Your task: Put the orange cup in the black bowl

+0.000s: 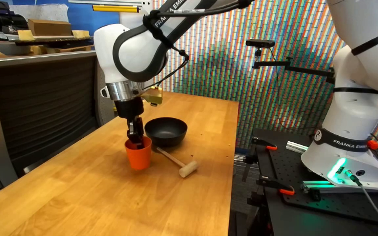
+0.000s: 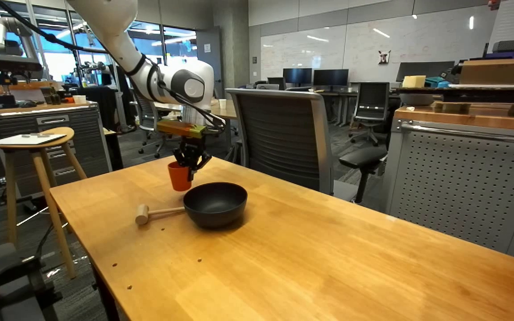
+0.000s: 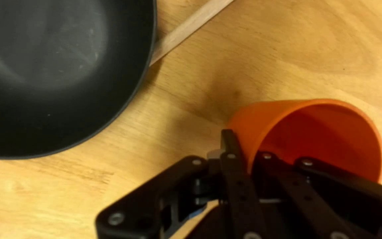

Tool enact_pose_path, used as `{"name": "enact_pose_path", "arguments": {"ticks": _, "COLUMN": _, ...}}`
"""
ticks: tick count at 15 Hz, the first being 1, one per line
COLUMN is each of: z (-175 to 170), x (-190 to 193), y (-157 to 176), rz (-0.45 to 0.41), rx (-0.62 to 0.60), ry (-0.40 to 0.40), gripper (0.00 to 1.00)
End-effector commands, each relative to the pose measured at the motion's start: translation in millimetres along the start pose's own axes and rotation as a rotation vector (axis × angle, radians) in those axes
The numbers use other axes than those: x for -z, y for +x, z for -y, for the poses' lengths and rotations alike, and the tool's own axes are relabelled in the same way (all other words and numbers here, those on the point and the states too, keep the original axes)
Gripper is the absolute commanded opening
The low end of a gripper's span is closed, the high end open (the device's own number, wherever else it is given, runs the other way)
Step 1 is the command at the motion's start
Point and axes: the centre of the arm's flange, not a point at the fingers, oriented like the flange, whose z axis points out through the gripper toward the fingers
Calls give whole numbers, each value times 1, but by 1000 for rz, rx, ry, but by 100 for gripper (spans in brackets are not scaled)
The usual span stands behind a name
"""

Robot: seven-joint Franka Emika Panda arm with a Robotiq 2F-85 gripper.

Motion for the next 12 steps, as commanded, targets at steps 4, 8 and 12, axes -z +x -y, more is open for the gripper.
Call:
{"name": "enact_pose_path", "arguments": {"ticks": 4, "z": -48, "x": 95, "y": -100, "rz": -177, "rx": -220, "ry": -125, "gripper": 1}}
{"name": "enact_pose_path", "arguments": {"ticks": 8, "z": -109, "x": 100, "y": -161, "rz": -174, "rx": -427, "ry": -192, "gripper": 1}}
{"name": "enact_pose_path", "arguments": {"ticks": 12, "z": -149, "x": 67, "y": -185, "rz": -126, "rx": -545, "ry": -138, "gripper": 1}}
